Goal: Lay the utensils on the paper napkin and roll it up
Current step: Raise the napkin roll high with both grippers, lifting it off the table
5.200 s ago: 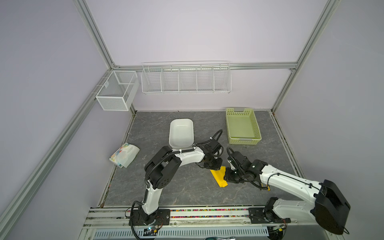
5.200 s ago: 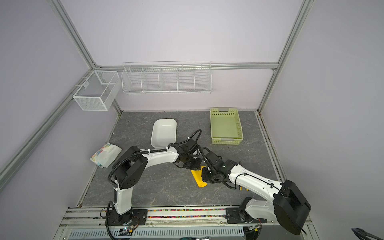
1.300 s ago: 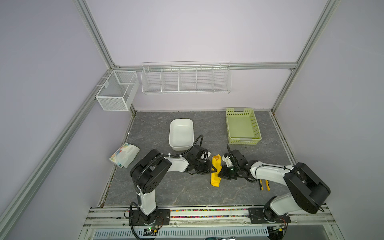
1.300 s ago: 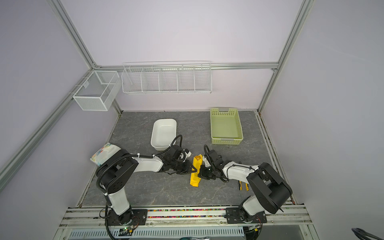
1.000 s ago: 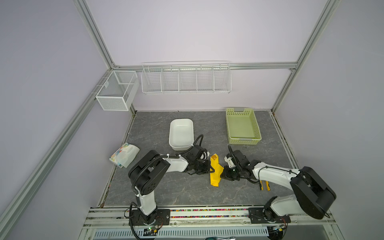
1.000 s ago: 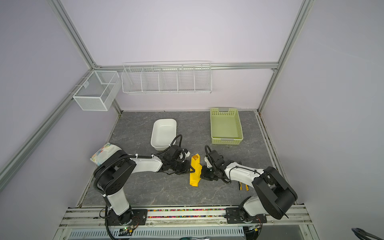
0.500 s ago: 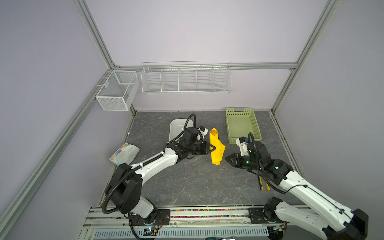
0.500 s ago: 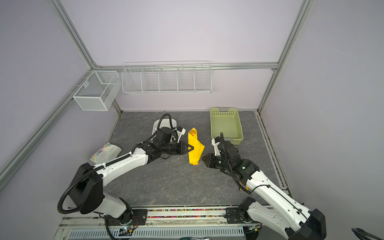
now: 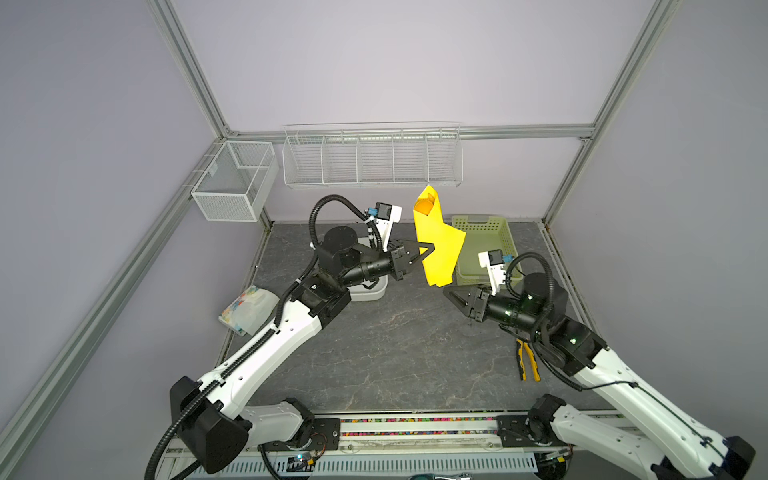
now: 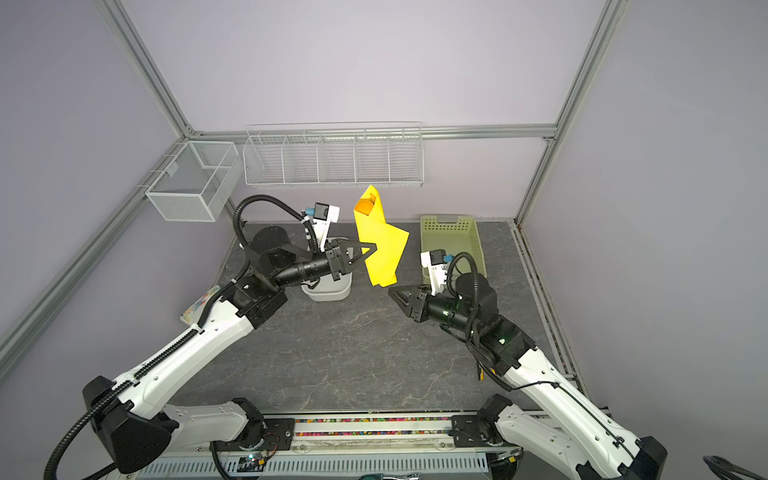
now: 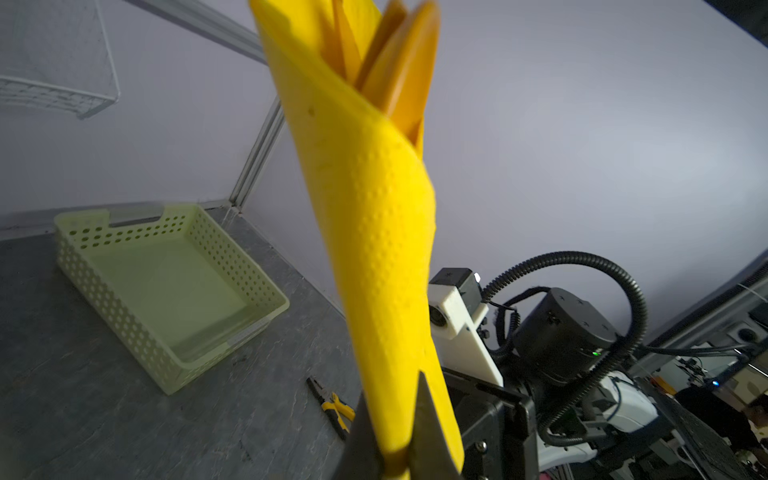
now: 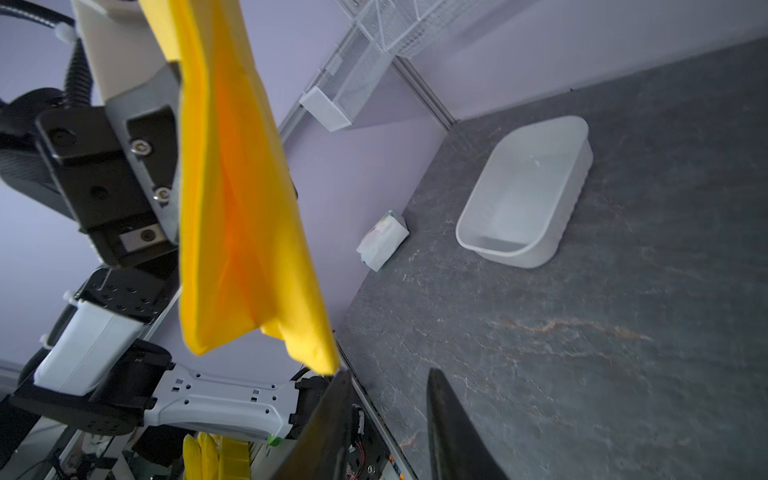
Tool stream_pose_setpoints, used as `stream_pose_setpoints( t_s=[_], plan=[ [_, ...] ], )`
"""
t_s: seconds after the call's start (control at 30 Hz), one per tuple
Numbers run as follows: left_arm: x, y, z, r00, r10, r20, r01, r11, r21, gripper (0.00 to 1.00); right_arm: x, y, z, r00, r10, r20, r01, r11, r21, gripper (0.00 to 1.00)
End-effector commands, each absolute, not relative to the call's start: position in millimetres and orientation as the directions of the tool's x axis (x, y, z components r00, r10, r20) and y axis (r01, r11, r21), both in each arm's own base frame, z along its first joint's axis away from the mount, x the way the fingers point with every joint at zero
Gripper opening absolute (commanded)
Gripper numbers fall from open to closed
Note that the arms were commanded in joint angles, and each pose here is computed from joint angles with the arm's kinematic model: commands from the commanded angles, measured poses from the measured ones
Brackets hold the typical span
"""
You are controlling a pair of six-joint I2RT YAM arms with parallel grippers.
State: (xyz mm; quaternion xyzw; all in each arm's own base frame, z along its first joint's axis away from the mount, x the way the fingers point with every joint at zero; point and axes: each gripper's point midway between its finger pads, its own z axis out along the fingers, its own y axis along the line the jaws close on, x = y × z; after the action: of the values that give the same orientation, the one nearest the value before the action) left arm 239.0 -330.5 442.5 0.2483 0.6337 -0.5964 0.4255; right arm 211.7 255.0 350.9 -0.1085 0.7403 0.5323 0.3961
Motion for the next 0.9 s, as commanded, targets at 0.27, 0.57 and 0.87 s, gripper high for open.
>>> stream_pose_setpoints(
  t_s=[0.27,0.57,0.87],
  plan=[
    [189,-311,516,-0.441,-0.253,-0.861,0.893,-0.029,-0.449,0.0,159,276,464,-0.46,0.256,-0.85,-0.864,0.093,0.495,0.43],
    [178,-301,536,-0.42,-0.285,-0.861,0.904,-0.052,-0.424,0.0,143,277,459,-0.428,0.212,-0.878,-0.893,0.05,0.447,0.45],
    [175,-300,543,-0.408,-0.285,-0.867,0.91,-0.054,-0.411,0.0,132,259,463,-0.328,0.224,-0.918,-0.926,0.113,0.359,0.51]
  ],
)
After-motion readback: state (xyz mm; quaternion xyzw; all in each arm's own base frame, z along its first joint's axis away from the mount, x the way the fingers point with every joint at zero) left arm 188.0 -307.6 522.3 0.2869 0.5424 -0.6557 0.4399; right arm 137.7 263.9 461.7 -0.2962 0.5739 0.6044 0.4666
